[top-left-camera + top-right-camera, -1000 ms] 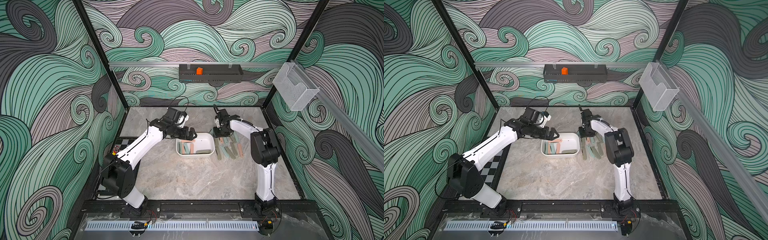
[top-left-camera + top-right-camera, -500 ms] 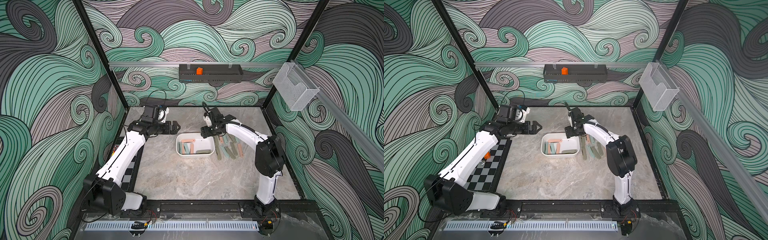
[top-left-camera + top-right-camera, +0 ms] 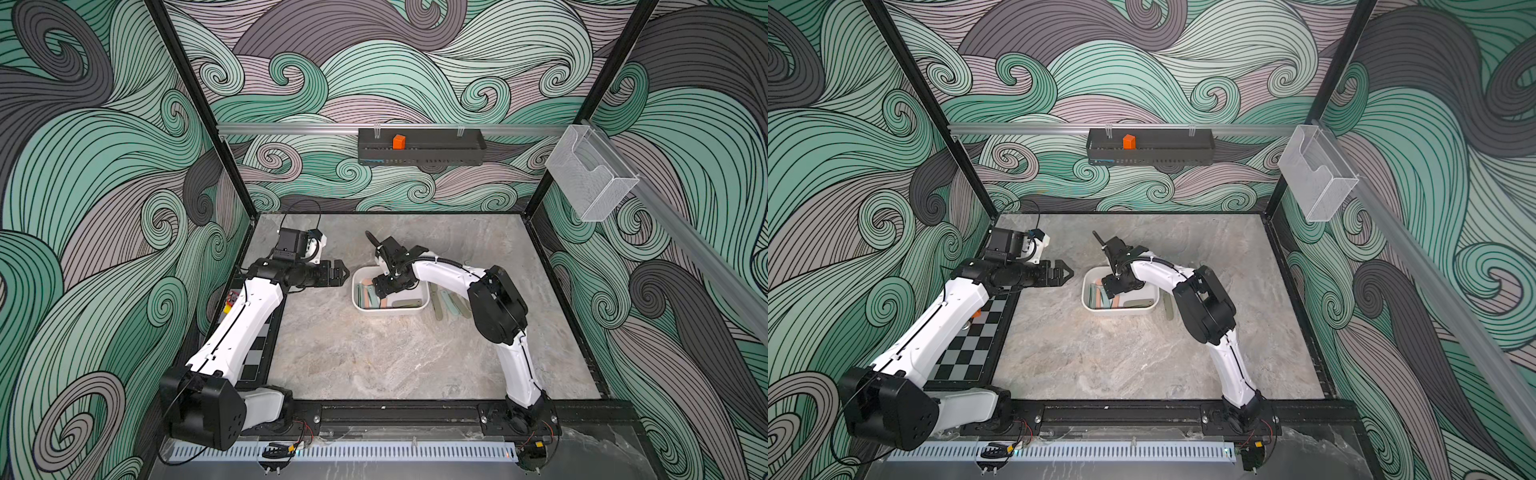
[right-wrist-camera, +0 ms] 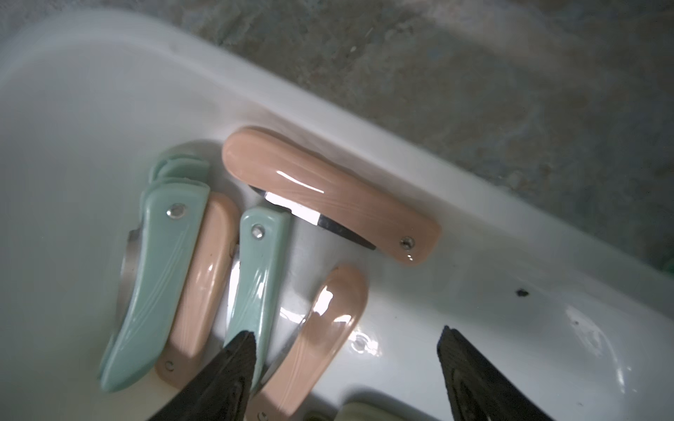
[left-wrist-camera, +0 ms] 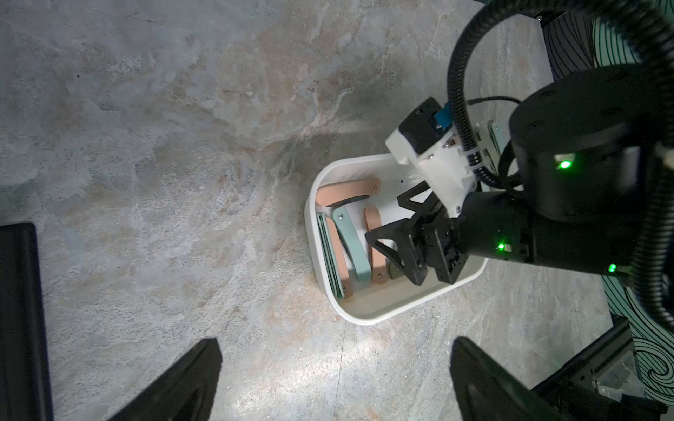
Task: Take the fruit knife out of the storage box
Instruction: Pick up the fruit knife from the storage box.
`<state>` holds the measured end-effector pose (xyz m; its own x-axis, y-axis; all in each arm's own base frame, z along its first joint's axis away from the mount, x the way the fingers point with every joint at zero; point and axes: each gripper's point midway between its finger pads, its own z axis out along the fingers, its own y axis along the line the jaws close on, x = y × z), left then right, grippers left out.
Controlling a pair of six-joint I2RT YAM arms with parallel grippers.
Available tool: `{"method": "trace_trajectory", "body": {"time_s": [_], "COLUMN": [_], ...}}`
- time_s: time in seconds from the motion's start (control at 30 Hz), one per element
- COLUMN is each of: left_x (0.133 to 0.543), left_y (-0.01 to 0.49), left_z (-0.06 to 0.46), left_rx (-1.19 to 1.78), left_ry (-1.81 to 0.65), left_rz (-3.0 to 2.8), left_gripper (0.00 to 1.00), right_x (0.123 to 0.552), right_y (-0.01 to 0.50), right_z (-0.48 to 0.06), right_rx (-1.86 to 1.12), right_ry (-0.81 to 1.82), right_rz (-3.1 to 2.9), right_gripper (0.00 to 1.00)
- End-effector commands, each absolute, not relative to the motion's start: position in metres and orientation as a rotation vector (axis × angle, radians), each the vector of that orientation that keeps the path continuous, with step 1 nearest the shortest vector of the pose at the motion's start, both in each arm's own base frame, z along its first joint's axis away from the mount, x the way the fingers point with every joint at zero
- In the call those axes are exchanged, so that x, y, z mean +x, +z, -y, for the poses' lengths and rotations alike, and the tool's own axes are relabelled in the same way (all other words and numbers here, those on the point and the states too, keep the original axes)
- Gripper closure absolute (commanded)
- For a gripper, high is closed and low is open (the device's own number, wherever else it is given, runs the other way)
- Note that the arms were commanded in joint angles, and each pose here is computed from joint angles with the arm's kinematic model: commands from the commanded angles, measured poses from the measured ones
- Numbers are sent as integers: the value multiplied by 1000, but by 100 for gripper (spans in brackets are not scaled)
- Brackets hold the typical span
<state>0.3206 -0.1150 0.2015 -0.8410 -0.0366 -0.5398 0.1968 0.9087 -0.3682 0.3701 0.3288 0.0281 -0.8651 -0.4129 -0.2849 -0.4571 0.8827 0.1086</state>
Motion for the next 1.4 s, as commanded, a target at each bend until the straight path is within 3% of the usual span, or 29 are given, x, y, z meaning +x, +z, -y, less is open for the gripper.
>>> {"method": "trace_trajectory", "body": {"time_s": [0.0, 0.13, 0.4, 0.73, 1.37], "left_x": [320, 319, 320, 323, 327], "left_y": [209, 207, 207, 210, 219], "left_z": [115, 116, 115, 117, 131], "left_rx": [130, 128, 122, 121, 147], "left_ry": [-585, -597, -605, -632, -742], "left_rz": [-2491, -2496, -2496, -2487, -2448], "left_gripper": [1, 1, 1, 1, 1], "right_x": [373, 374, 374, 380, 407], "right_y": [24, 16, 2, 1, 67], "right_z": [-332, -328, -322, -317, -311], "right_rx": [-645, -640, -642, -630, -611], "right_ry": [213, 177, 117, 141, 203], "right_rz": [-2798, -2809, -2847, -2869, -2745], "right_gripper": [29, 42, 51, 81, 84]}}
